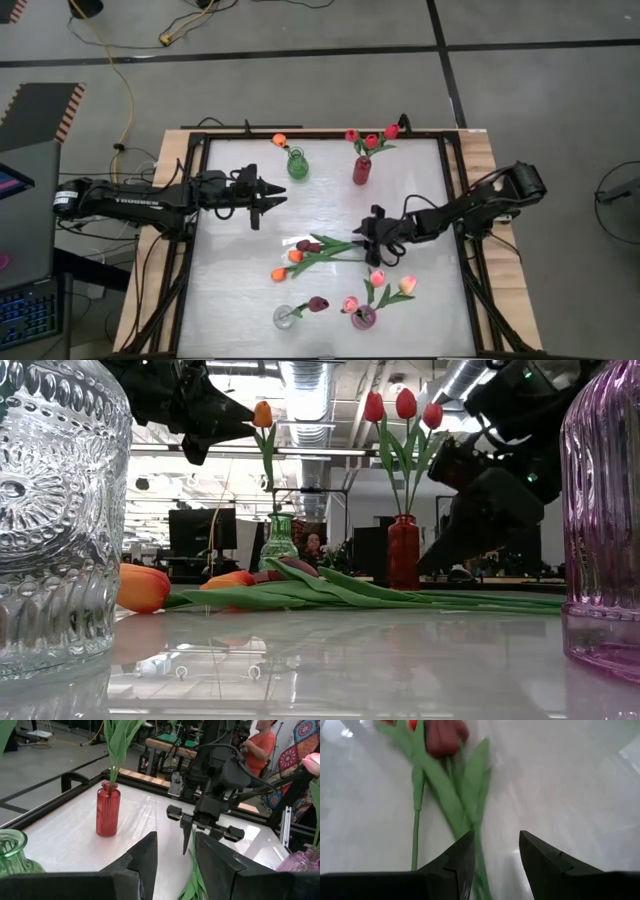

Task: Sort flowers into vase by color
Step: Put the dark red flower into the transparent vase

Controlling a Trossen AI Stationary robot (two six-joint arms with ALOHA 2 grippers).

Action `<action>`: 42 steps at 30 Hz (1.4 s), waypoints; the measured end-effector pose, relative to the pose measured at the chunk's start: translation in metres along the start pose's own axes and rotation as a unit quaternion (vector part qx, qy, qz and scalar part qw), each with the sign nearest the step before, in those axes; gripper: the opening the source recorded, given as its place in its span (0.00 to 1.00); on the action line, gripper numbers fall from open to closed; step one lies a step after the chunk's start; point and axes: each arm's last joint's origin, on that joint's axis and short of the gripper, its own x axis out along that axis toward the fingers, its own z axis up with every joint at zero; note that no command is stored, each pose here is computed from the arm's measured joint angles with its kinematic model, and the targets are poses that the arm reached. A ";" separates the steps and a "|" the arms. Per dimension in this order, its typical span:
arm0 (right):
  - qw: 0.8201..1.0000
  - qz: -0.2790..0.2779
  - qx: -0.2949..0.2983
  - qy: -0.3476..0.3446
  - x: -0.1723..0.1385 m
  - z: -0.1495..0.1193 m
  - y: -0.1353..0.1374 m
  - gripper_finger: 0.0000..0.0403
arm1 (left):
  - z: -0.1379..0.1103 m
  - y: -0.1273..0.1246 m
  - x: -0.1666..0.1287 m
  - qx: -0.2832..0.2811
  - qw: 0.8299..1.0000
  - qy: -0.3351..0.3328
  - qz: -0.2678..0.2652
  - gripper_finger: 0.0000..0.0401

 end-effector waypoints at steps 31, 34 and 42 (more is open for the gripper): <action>0.998 0.000 -0.005 0.056 0.008 -0.016 -0.001 0.30 | 0.000 0.000 0.000 0.000 1.000 0.000 0.000 0.30; 0.998 0.003 -0.005 0.057 0.008 -0.016 0.000 0.29 | 0.000 0.000 0.000 0.000 1.000 0.000 0.000 0.30; 0.999 0.010 -0.004 0.050 0.008 -0.015 0.000 0.17 | 0.000 0.000 0.000 0.000 1.000 0.000 0.000 0.29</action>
